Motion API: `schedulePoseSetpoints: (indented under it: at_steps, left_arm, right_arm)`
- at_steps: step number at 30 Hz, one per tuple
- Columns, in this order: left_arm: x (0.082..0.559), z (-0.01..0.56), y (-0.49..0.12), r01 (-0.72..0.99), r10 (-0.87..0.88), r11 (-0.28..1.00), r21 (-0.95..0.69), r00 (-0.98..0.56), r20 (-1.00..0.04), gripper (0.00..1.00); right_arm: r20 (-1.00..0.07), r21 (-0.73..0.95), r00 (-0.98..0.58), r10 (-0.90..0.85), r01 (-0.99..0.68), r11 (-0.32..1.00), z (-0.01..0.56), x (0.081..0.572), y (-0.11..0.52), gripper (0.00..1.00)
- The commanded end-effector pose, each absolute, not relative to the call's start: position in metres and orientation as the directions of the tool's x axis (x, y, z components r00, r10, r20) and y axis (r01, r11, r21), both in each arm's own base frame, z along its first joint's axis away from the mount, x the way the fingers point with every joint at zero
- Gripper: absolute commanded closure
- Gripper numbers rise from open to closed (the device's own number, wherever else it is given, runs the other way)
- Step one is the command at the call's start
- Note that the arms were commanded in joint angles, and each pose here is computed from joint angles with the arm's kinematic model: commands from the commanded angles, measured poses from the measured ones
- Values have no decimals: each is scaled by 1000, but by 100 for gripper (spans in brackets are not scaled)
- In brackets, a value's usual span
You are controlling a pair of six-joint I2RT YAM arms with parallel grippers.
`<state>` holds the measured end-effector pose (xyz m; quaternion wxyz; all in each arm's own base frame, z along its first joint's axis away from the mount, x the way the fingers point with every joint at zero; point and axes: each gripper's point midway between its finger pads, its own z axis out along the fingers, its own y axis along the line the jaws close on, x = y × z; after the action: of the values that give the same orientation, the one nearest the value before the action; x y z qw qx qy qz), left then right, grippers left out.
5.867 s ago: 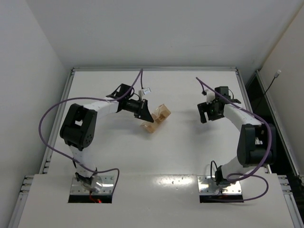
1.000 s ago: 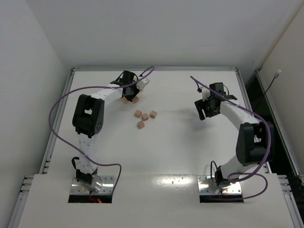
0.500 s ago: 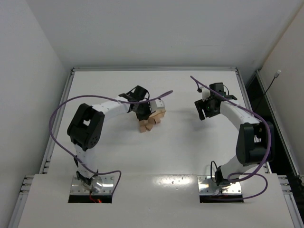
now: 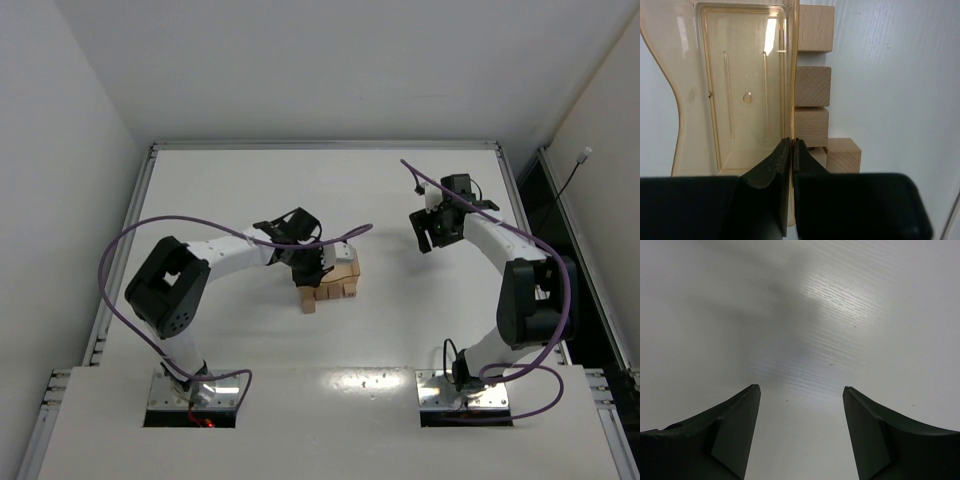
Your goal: Build the wood block tower
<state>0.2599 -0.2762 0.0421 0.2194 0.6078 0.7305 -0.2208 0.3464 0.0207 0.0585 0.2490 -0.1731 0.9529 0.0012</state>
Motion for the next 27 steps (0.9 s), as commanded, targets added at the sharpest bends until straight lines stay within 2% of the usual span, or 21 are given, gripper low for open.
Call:
schedulePoseSetpoints:
  at_steps: [1,10,16,19,25,27]
  left_arm:
    - [218,27,-262,963,822,165,-212,-253,-509,100]
    - [197,32,-267,966,843,94,-240,-206,-497,100]
    - [193,30,-266,966,844,104,-238,-212,-492,100]
    - [220,36,-268,957,802,192,-215,-280,-528,100]
    - [314,68,-272,802,552,554,-225,-556,-621,100]
    - [335,78,-275,753,479,614,-236,-593,-647,100]
  right_arm:
    - [-519,-77,-792,-322,-331,940,68,354,27,36]
    - [-519,-77,-792,-322,-331,940,68,354,27,36]
    - [-519,-77,-792,-322,-331,940,68,354,27,36]
    - [-519,-77,-792,-322,-331,940,68,354,27,36]
    - [-526,-80,-787,-321,-330,940,69,356,27,36]
    - [-526,-80,-787,-321,-330,940,69,356,27,36]
